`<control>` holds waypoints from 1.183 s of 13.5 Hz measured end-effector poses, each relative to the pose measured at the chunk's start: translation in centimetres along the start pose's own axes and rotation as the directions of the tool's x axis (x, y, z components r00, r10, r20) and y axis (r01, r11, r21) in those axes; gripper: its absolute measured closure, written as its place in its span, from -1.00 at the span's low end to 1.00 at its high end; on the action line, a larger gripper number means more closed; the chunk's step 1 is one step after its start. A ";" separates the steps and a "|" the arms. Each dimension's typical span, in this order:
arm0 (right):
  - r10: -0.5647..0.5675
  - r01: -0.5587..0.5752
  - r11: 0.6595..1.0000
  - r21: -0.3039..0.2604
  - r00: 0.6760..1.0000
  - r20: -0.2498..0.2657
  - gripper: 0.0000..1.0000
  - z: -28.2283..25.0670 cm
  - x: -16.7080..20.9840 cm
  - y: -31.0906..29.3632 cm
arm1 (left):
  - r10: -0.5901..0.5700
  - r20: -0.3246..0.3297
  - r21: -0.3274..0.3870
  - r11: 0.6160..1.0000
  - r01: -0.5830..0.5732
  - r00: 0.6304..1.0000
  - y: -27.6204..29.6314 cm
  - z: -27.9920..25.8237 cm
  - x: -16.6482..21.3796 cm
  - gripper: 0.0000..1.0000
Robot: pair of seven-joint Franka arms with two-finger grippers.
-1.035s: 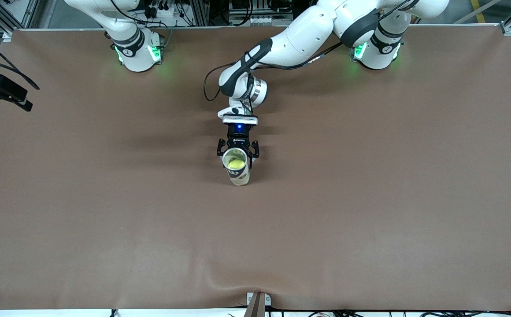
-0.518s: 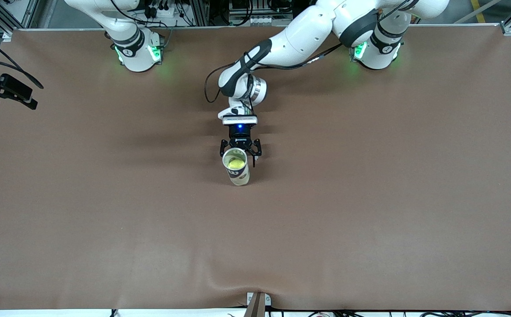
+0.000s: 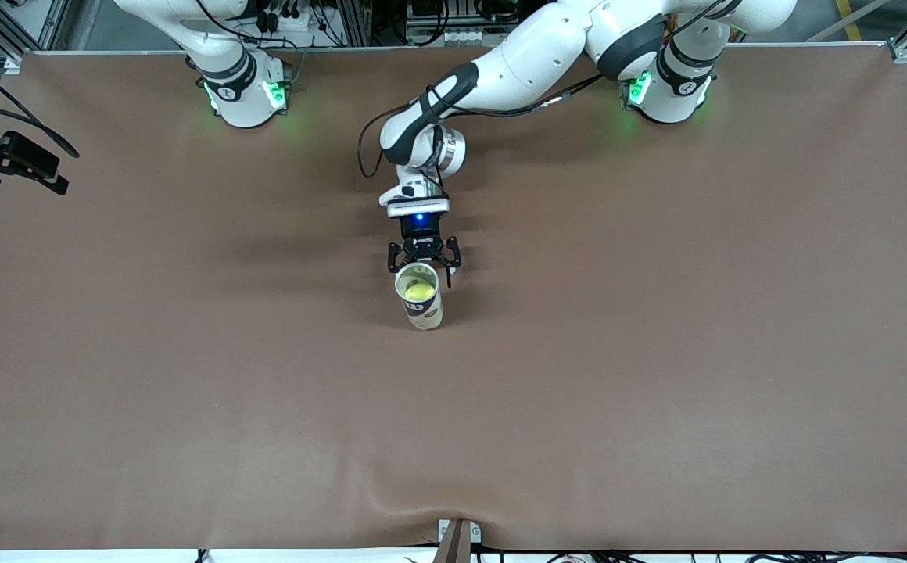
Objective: Insert tennis ball vertically with right arm
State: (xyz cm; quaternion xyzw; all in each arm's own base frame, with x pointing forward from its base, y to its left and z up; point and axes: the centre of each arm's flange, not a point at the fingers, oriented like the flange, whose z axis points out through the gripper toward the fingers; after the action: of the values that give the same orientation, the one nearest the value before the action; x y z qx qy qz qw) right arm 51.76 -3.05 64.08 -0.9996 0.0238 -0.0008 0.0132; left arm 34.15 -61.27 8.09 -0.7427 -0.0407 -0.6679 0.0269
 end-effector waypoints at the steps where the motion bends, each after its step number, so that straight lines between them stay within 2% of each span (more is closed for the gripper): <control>1: 0.000 0.000 1.000 0.000 1.000 0.000 -1.00 0.0 0.0 0.0 | 0.001 0.013 0.012 1.000 -0.001 1.000 0.3 -0.2 0.5 -1.00; 4: 0.000 0.000 1.000 0.000 1.000 -0.001 -1.00 0.0 0.0 0.0 | 0.014 0.052 0.041 0.999 -0.016 0.999 1.1 -0.9 2.6 -1.00; 11: 0.016 -0.016 1.000 0.000 1.000 -0.013 -1.00 -0.3 0.1 0.8 | 0.036 0.193 0.080 0.995 -0.052 0.981 3.2 -3.2 8.8 -1.00; 16: 0.035 -0.035 0.999 0.000 0.999 -0.019 -1.00 -0.5 0.1 1.8 | 0.047 0.328 0.081 0.994 -0.078 0.944 4.3 -4.1 13.8 -1.00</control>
State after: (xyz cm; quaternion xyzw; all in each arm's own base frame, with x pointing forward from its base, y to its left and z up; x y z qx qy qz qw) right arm 51.73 -4.89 64.56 -0.9990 0.0413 -0.0100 0.0127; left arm 31.91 -65.60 22.33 -0.8414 -0.0521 -0.5325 0.0755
